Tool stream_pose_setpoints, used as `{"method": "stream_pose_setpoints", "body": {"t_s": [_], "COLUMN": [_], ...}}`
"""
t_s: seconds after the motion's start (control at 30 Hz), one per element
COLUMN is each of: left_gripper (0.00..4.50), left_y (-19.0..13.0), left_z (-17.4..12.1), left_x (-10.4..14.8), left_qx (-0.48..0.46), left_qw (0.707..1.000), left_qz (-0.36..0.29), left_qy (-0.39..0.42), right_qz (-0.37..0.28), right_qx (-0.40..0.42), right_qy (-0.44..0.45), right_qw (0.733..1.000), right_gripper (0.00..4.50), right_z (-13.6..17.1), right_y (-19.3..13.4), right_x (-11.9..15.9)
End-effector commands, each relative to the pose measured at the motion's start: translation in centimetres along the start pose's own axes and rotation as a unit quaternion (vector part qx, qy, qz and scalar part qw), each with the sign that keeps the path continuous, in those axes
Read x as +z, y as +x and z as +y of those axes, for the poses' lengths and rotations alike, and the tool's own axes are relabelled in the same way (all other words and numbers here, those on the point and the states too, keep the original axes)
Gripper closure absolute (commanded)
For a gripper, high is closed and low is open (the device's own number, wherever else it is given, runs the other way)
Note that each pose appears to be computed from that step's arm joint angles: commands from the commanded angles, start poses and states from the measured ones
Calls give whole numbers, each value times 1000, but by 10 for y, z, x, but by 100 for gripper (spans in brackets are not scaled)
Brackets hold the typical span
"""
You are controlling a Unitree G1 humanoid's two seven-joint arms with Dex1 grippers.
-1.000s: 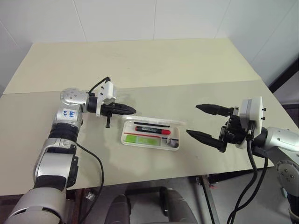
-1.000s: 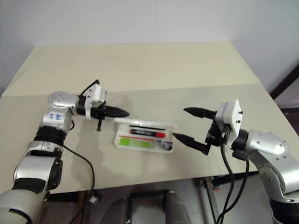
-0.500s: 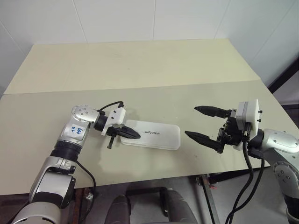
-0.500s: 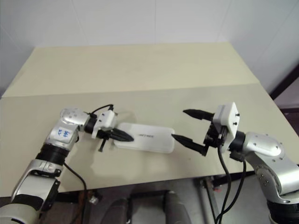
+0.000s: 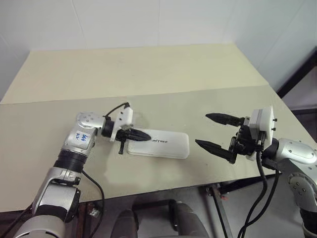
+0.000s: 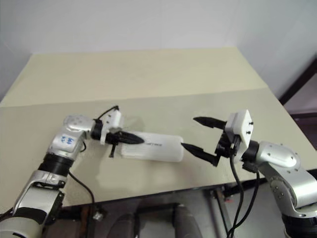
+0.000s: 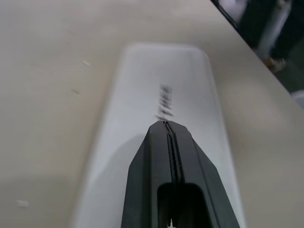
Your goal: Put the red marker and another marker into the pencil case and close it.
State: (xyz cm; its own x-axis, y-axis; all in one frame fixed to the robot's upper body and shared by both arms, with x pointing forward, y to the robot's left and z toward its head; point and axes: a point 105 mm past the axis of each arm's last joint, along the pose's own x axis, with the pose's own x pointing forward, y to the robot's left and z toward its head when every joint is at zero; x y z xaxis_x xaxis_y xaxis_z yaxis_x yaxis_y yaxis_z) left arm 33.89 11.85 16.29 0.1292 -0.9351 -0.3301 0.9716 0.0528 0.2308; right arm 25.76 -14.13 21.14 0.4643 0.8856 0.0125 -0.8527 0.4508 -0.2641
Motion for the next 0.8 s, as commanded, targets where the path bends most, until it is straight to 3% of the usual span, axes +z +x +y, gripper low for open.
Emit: {"method": "stream_pose_setpoints", "body": {"t_s": [0.03,0.2,0.37,0.4,0.8], "left_gripper": [359,194,17,2,2], "left_y": [-32,-64,-80,-83,-89], "left_z": [5,7,-12,-18,-42], "left_x": [31,42,40,40,34], "left_qx": [39,112,153,157,194], "left_qw": [998,991,986,985,980], "left_qz": [-42,-67,-66,-68,-47], "left_qy": [34,36,16,10,12], "right_qz": [-2,7,14,12,20], "right_qx": [10,22,43,49,103], "right_qy": [-22,-31,-39,-41,-78], "right_qw": [1000,999,998,998,991], "right_gripper": [0,0,0,0,0], "right_z": [-5,-14,-18,-18,-31], "right_y": [0,0,-1,1,5], "right_x": [6,2,-2,-2,-5]}}
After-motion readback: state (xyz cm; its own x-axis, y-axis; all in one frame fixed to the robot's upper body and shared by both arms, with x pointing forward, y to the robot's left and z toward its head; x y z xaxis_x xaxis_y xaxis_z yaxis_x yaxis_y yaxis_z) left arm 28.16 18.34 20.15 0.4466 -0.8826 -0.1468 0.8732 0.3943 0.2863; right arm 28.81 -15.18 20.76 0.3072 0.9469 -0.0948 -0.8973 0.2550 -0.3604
